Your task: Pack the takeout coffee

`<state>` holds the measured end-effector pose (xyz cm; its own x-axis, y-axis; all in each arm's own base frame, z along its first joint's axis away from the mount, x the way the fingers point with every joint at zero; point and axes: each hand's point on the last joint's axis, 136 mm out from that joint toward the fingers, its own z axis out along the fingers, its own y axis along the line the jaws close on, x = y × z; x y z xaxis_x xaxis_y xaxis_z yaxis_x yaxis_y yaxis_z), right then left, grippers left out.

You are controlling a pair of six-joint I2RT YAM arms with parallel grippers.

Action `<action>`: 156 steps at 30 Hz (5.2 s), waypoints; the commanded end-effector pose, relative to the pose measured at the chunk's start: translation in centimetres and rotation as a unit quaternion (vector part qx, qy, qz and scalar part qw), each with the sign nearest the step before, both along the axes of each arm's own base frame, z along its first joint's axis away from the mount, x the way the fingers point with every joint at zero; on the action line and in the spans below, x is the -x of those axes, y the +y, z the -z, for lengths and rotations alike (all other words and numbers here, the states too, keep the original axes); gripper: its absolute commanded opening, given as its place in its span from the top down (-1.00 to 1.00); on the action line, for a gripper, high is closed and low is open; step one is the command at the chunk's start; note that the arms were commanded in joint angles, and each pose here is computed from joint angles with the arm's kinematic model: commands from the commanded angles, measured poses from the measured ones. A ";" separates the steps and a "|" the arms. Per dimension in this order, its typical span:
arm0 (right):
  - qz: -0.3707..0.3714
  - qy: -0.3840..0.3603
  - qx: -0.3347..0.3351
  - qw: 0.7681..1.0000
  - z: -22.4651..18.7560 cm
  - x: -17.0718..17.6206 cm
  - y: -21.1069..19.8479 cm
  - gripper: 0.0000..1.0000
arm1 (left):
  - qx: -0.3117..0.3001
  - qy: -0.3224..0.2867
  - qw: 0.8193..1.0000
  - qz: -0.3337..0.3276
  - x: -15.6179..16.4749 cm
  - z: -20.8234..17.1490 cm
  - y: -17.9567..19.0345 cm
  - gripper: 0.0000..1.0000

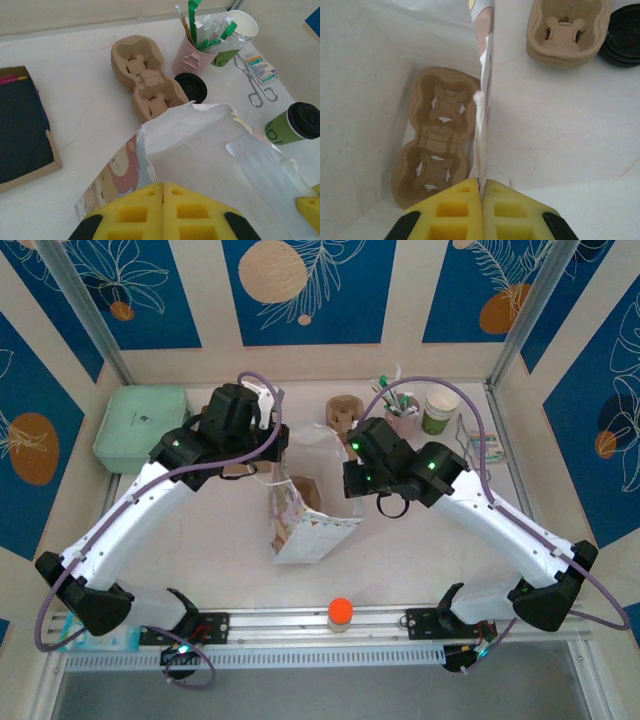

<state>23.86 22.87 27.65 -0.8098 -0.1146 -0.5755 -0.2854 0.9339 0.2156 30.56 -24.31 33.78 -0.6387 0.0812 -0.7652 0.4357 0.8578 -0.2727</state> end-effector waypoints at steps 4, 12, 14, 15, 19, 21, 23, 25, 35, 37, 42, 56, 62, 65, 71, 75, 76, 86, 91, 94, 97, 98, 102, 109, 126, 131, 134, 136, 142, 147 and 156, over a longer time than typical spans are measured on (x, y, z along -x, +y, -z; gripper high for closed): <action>-0.003 0.001 -0.007 1.000 -1.3 -0.4 -0.5 1.00 | 0.019 0.014 1.000 -0.003 -1.2 0.9 -0.4 1.00; 0.001 0.007 0.002 1.000 -0.7 -2.0 -0.7 1.00 | 0.014 0.032 0.999 -0.011 -2.1 3.2 -0.1 1.00; 0.001 0.011 0.006 1.000 -0.4 -2.3 -0.6 1.00 | 0.017 0.035 0.999 -0.012 -2.3 3.5 0.0 1.00; 0.002 0.011 0.008 1.000 -0.2 -2.4 -0.6 1.00 | 0.019 0.037 0.999 -0.012 -2.4 3.7 0.0 1.00; 0.007 0.010 0.011 1.000 0.1 -3.0 -0.7 1.00 | 0.021 0.042 0.999 -0.011 -2.7 4.1 0.1 1.00; 0.012 0.009 0.013 1.000 0.1 -3.3 -1.0 1.00 | 0.021 0.043 0.999 -0.010 -2.9 4.3 0.1 1.00; 0.016 0.007 0.014 1.000 0.1 -3.6 -1.1 1.00 | 0.022 0.042 0.999 -0.009 -3.0 4.3 0.1 1.00; 0.019 0.009 0.015 1.000 0.2 -3.8 -1.2 1.00 | 0.019 0.043 0.999 -0.010 -3.1 4.5 0.2 1.00; 0.016 0.008 0.017 1.000 -0.1 -4.4 -0.8 0.85 | 0.012 0.044 0.999 -0.014 -3.3 4.7 0.8 0.74; 0.014 0.008 0.017 1.000 -0.2 -4.4 -0.8 0.70 | 0.011 0.041 0.999 -0.015 -3.2 4.5 0.9 0.57; 0.010 0.006 0.019 1.000 -0.7 -4.0 -0.9 0.14 | 0.010 0.033 0.999 -0.019 -3.2 3.9 1.3 0.03; 0.028 -0.012 0.039 0.999 -2.7 -3.5 -2.1 -0.98 | 0.020 0.008 1.000 -0.014 -2.0 1.1 2.0 -0.99; 0.032 -0.040 0.048 0.998 -4.4 -3.3 -2.7 -0.98 | 0.039 -0.031 0.999 -0.005 -0.6 -1.5 2.7 -0.99; 0.036 -0.055 0.050 0.997 -5.2 -3.2 -3.3 -0.98 | 0.049 -0.054 0.997 -0.004 0.2 -2.6 3.2 -0.99; 0.075 -0.089 0.052 0.992 -7.7 -3.1 -5.8 -0.98 | 0.075 -0.091 0.993 0.011 2.1 -3.7 3.9 -0.99; 0.087 -0.106 0.036 0.990 -9.4 -2.9 -7.4 -0.98 | 0.076 -0.111 0.991 0.010 3.1 -3.8 4.8 -0.99; 0.074 -0.116 0.036 0.990 -9.7 -2.9 -7.4 -0.98 | 0.076 -0.114 0.991 0.008 3.3 -3.7 5.0 -0.99; 0.198 -0.068 0.050 0.977 -9.0 -3.6 -14.3 -0.98 | 0.075 -0.108 0.991 -0.018 4.3 -1.5 6.5 -0.99; 0.251 -0.031 0.050 0.966 -6.4 -4.0 -17.6 -0.98 | 0.071 -0.101 0.992 -0.025 4.6 -0.5 6.9 -0.99; 0.281 -0.006 0.049 0.958 -4.5 -3.9 -19.7 -0.98 | 0.066 -0.098 0.993 -0.028 4.7 0.1 7.1 -0.99; 0.315 0.016 0.046 0.948 -2.4 -3.5 -21.8 -0.98 | 0.063 -0.094 0.993 -0.030 4.7 0.8 7.2 -0.99; 0.328 0.026 0.045 0.943 -1.6 -3.3 -22.6 -0.98 | 0.063 -0.093 0.993 -0.030 4.7 1.0 7.2 -0.99; 0.383 0.064 0.030 0.921 1.8 -2.6 -25.1 -0.98 | 0.064 -0.088 0.994 -0.028 4.6 1.7 7.0 -0.99; 0.499 0.144 -0.078 0.851 5.0 -1.6 -27.5 -0.98 | 0.063 -0.083 0.994 -0.028 4.7 2.5 7.0 -0.99; 0.611 0.239 -0.110 0.746 7.5 -2.2 -29.1 -0.98 | 0.072 -0.078 0.994 -0.032 5.0 3.6 7.1 -0.99; 0.620 0.259 -0.110 0.732 9.3 -2.4 -29.6 -0.98 | 0.076 -0.077 0.994 -0.032 5.1 3.8 7.1 -0.99; 0.613 0.265 -0.108 0.736 10.1 -3.0 -29.8 -0.98 | 0.073 -0.078 0.994 -0.033 5.2 3.9 7.2 -0.99; 0.608 0.269 -0.105 0.740 10.5 -3.3 -29.8 -0.98 | 0.073 -0.078 0.994 -0.033 5.2 3.8 7.3 -0.99; 0.603 0.283 -0.100 0.739 12.1 -3.7 -29.7 -0.98 | 0.073 -0.078 0.994 -0.034 5.2 3.9 7.3 -0.99; 0.605 0.291 -0.087 0.736 12.9 -3.9 -30.1 -0.98 | 0.074 -0.075 0.994 -0.032 5.2 4.1 7.2 -0.99; 0.597 0.304 -0.080 0.738 14.3 -4.5 -30.1 -0.98 | 0.075 -0.072 0.994 -0.033 5.2 4.1 7.2 -0.99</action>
